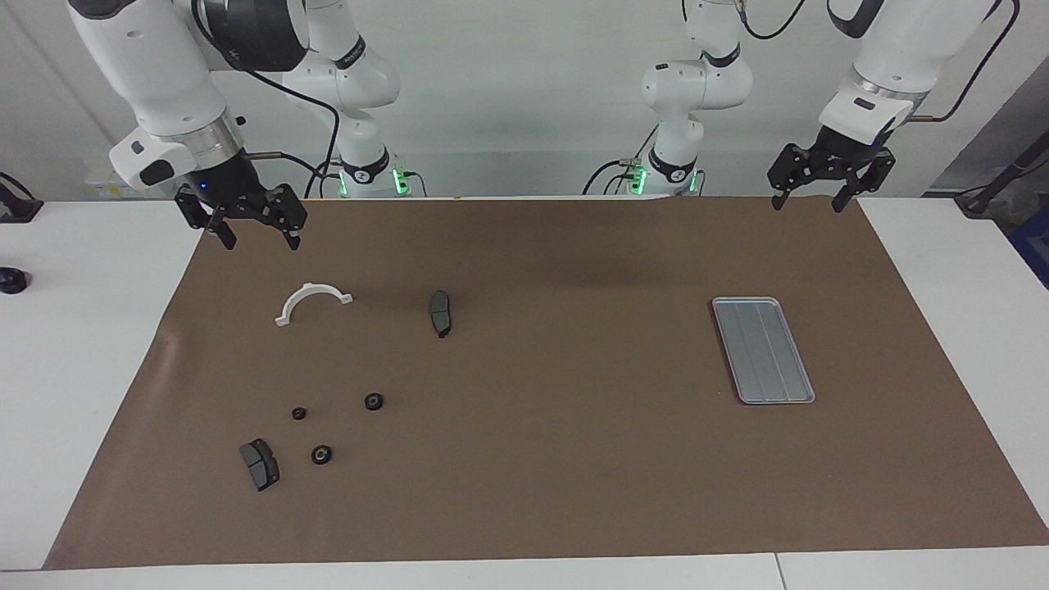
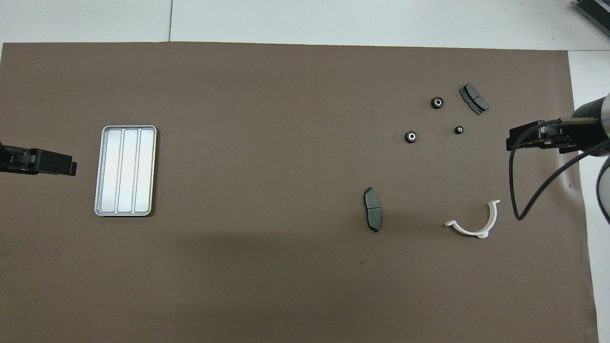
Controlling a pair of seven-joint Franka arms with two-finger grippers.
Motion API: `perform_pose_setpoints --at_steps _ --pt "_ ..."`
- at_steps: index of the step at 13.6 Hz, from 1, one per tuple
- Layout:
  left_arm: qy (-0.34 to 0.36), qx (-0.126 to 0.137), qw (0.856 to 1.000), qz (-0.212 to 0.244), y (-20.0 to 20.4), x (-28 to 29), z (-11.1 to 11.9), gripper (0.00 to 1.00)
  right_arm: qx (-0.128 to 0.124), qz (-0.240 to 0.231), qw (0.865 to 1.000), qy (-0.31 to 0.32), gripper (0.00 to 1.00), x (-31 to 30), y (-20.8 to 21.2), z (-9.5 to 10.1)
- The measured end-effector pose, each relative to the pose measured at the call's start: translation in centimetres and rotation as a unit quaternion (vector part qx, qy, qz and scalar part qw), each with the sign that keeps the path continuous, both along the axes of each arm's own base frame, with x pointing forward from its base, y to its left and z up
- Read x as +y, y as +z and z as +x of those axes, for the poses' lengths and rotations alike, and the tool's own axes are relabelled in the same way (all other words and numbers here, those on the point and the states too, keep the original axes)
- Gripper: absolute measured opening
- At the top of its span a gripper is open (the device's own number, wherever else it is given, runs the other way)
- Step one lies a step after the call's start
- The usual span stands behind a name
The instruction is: Pick bearing gear from pile to tray
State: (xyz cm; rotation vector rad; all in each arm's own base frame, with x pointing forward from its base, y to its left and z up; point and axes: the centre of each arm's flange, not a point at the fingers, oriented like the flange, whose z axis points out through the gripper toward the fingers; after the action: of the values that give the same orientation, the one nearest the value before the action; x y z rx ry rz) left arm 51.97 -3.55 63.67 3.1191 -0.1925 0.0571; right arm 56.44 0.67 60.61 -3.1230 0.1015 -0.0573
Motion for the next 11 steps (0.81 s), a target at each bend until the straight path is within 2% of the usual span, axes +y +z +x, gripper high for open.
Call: perform_pose_setpoints --at_steps 8,11 --pt "0.000 0.000 1.000 0.000 0.0 0.0 0.0 1.00 -0.004 0.000 1.000 0.002 1.00 0.3 -0.5 0.0" --pt "0.000 0.000 1.000 0.000 0.0 0.0 0.0 1.00 -0.035 0.002 0.999 0.014 1.00 1.7 -2.0 0.2"
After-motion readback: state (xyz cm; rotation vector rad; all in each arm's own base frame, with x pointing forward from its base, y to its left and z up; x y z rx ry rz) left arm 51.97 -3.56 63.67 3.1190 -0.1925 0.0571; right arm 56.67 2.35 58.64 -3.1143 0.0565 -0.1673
